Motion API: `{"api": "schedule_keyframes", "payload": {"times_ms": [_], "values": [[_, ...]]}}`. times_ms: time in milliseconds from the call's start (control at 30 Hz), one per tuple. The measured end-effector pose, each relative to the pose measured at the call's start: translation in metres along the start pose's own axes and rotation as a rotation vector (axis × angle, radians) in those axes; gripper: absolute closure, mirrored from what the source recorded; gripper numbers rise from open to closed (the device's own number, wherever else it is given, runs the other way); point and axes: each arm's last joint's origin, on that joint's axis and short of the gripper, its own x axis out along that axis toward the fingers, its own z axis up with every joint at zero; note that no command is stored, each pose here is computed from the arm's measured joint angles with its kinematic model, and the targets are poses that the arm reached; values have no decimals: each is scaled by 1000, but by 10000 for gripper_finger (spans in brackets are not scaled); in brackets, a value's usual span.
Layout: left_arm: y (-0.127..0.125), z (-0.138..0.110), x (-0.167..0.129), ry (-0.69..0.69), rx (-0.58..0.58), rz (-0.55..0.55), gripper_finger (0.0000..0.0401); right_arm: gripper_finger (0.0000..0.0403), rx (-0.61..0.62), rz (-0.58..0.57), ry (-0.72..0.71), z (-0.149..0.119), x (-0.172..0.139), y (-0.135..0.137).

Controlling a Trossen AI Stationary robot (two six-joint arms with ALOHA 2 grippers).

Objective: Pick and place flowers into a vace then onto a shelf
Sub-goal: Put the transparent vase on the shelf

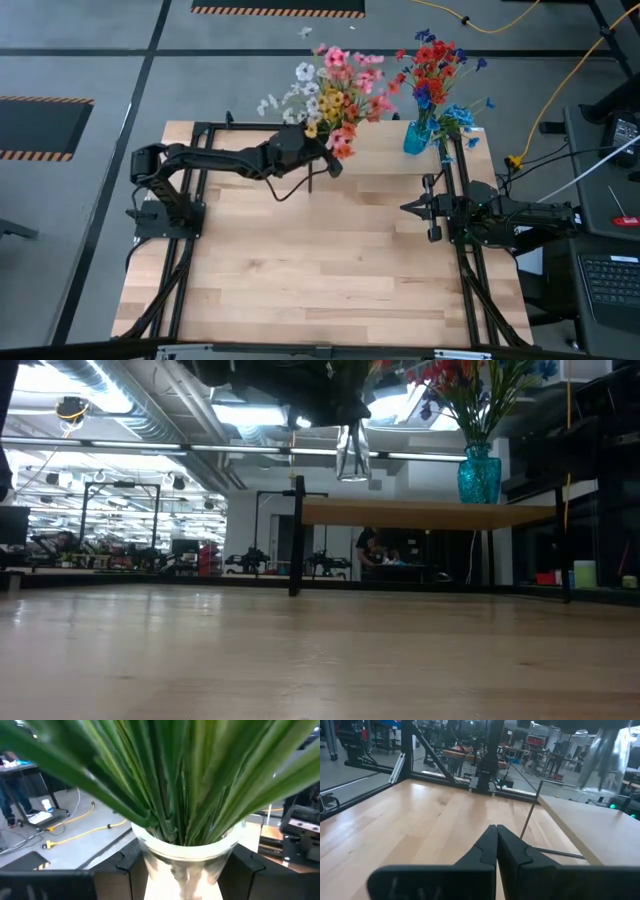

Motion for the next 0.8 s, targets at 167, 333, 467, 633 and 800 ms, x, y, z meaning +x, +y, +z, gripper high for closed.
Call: {"api": "schedule_keyframes", "payload": {"times_ms": [167, 333, 467, 633, 800], "values": [[12, -4, 8, 23, -2, 38, 230, 396, -2, 0, 0, 0, 0, 0], [24, -10, 11, 79, -23, 71, 230, 396, -1, 0, 0, 0, 0, 0], [26, -10, 12, 73, -25, 76, 230, 396, 0, 1, 0, 0, 0, 0], [23, -21, 20, 85, -20, 81, 230, 396, 0, 1, 0, 0, 0, 0], [22, -24, 24, 74, -4, 91, 230, 396, 0, 1, 0, 0, 0, 0]]}}
